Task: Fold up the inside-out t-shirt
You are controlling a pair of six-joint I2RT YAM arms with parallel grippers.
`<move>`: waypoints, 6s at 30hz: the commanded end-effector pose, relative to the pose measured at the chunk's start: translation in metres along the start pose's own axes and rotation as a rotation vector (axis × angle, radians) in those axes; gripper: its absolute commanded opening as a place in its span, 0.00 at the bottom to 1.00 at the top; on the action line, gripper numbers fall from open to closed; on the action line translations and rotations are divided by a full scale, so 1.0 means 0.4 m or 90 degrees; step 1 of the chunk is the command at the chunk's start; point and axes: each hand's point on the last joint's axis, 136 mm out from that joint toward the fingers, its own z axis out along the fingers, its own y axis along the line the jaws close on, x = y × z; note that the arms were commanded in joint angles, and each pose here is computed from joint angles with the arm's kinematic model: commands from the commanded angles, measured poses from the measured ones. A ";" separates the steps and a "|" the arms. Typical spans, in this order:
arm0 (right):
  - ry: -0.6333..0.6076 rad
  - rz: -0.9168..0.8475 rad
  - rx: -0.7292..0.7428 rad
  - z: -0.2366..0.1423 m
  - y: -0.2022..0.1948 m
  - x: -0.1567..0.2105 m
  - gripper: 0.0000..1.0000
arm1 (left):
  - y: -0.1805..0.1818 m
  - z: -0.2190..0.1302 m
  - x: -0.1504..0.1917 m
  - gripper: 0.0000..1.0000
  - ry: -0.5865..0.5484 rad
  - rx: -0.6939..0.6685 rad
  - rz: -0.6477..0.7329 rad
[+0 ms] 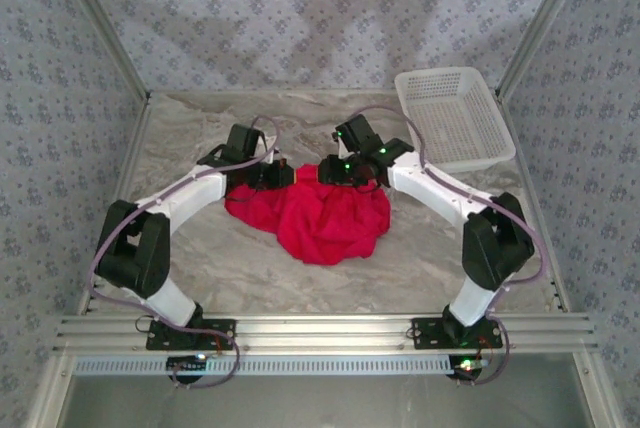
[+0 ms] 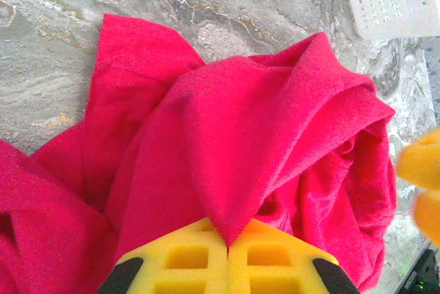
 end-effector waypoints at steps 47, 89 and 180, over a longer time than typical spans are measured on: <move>-0.072 0.253 -0.048 0.111 0.056 0.023 0.46 | 0.002 -0.107 -0.014 0.04 -0.024 -0.007 0.014; -0.177 0.228 -0.032 -0.137 0.046 -0.058 0.00 | 0.007 -0.125 -0.061 0.04 -0.052 -0.007 0.012; -0.093 0.092 -0.081 0.020 -0.057 0.010 0.50 | -0.271 -0.099 -0.054 0.00 -0.051 0.382 0.023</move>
